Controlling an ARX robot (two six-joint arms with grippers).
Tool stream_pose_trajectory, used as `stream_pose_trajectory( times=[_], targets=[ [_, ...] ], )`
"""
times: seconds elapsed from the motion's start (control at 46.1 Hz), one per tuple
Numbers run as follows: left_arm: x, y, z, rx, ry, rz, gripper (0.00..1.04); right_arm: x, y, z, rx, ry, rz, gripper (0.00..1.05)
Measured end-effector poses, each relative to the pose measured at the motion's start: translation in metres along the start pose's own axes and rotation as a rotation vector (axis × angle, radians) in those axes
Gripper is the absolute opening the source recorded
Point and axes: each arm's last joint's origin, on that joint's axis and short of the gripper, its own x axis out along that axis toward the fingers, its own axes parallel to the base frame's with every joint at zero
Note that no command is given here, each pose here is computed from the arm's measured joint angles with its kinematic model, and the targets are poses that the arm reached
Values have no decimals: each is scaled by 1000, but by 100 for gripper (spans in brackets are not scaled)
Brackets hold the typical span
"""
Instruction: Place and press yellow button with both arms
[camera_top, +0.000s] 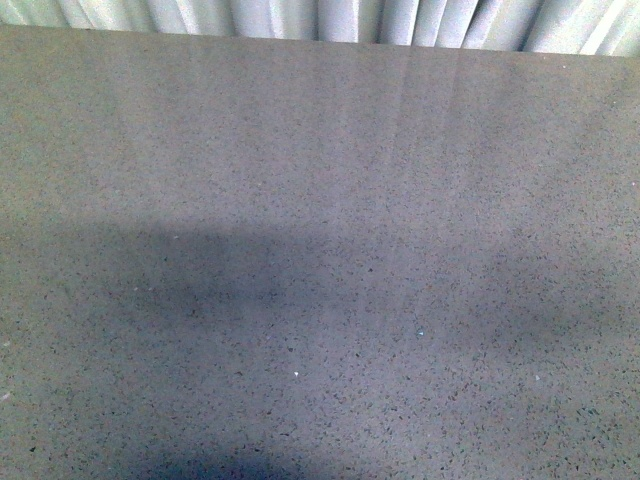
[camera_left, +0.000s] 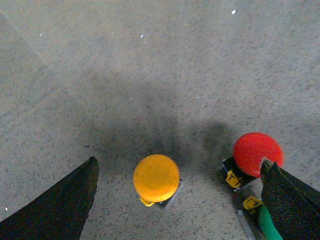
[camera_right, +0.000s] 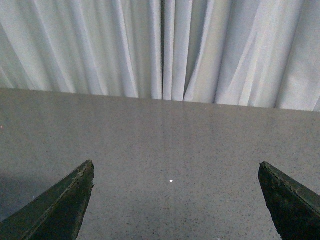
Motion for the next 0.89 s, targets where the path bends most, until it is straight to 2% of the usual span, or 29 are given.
stream_pose_trajectory(
  times=[0.217, 0.89],
  targets=[
    [25, 8, -12, -25, 74, 12, 96, 0, 0, 0, 0, 0, 0, 96],
    [58, 16, -19, -95, 155, 21, 96, 0, 0, 0, 0, 0, 0, 96]
  ],
)
